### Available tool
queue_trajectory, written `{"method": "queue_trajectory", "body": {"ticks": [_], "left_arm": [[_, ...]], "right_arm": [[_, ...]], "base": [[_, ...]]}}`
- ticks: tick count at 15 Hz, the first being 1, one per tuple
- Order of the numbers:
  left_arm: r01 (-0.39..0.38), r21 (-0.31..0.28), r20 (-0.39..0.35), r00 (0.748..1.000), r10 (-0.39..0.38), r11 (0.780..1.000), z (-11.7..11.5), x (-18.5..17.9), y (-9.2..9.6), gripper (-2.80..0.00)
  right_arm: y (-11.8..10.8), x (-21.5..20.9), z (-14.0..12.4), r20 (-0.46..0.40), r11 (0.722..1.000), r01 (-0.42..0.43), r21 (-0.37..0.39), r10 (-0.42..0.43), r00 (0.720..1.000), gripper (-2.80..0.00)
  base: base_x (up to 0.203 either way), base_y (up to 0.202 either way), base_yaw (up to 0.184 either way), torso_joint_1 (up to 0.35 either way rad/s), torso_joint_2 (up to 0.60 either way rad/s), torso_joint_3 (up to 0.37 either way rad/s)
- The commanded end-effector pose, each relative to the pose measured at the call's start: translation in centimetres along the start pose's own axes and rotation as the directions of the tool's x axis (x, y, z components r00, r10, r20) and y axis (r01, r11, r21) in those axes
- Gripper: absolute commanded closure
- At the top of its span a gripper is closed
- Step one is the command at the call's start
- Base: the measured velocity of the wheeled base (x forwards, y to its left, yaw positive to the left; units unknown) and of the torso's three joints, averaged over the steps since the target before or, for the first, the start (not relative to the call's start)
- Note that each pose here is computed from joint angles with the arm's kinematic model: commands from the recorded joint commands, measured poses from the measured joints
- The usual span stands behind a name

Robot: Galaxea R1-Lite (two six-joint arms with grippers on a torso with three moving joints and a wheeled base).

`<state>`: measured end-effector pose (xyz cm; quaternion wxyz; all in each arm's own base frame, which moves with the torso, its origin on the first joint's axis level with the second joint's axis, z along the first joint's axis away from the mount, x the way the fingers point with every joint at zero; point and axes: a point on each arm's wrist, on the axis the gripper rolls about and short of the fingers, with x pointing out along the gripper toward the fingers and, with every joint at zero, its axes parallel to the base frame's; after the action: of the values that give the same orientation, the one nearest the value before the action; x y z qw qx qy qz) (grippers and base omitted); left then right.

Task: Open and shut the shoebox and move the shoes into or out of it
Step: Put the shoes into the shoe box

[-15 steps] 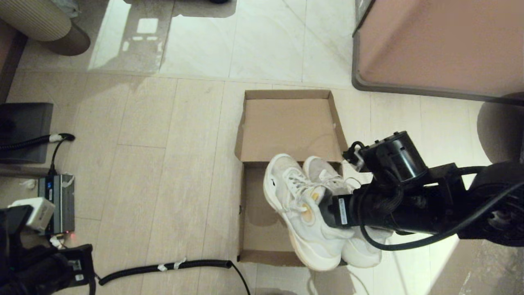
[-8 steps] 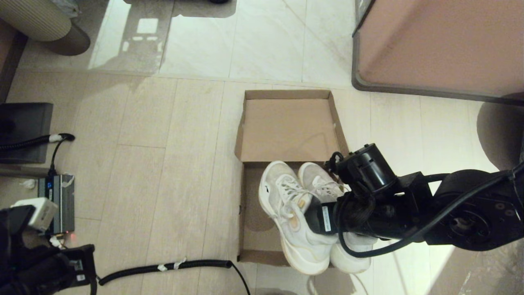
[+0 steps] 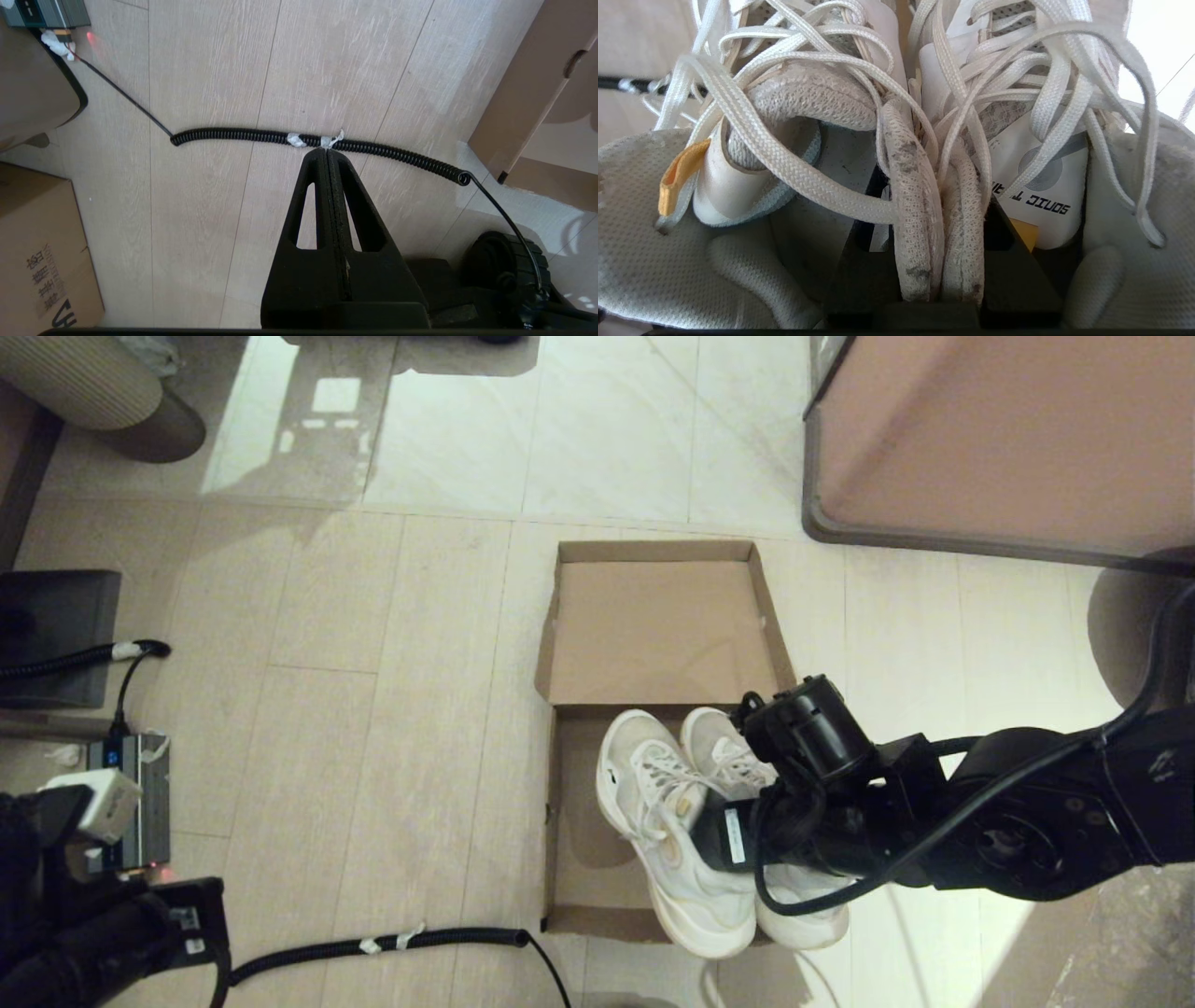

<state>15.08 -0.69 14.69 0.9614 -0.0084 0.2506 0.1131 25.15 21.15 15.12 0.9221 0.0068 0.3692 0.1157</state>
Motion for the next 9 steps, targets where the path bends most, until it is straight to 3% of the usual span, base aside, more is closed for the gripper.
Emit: {"method": "queue_trajectory", "body": {"ticks": [1,9], "left_arm": [[-0.009,0.0,-0.009,1.0,0.009,1.0,0.0,0.3,0.0,0.0],[-0.012,0.011,-0.036,0.999,0.013,1.0,0.3,1.2,-0.3,0.0]], "right_arm": [[0.1,1.3,0.1,0.001,0.999,0.051,0.011,-0.051,0.999,0.0],[0.6,3.6,1.6,0.024,0.997,0.07,0.027,-0.07,0.997,0.0]], "base": [[0.0,0.0,0.0,0.0,0.0,0.0],[0.0,0.0,0.0,0.0,0.0,0.0]]}}
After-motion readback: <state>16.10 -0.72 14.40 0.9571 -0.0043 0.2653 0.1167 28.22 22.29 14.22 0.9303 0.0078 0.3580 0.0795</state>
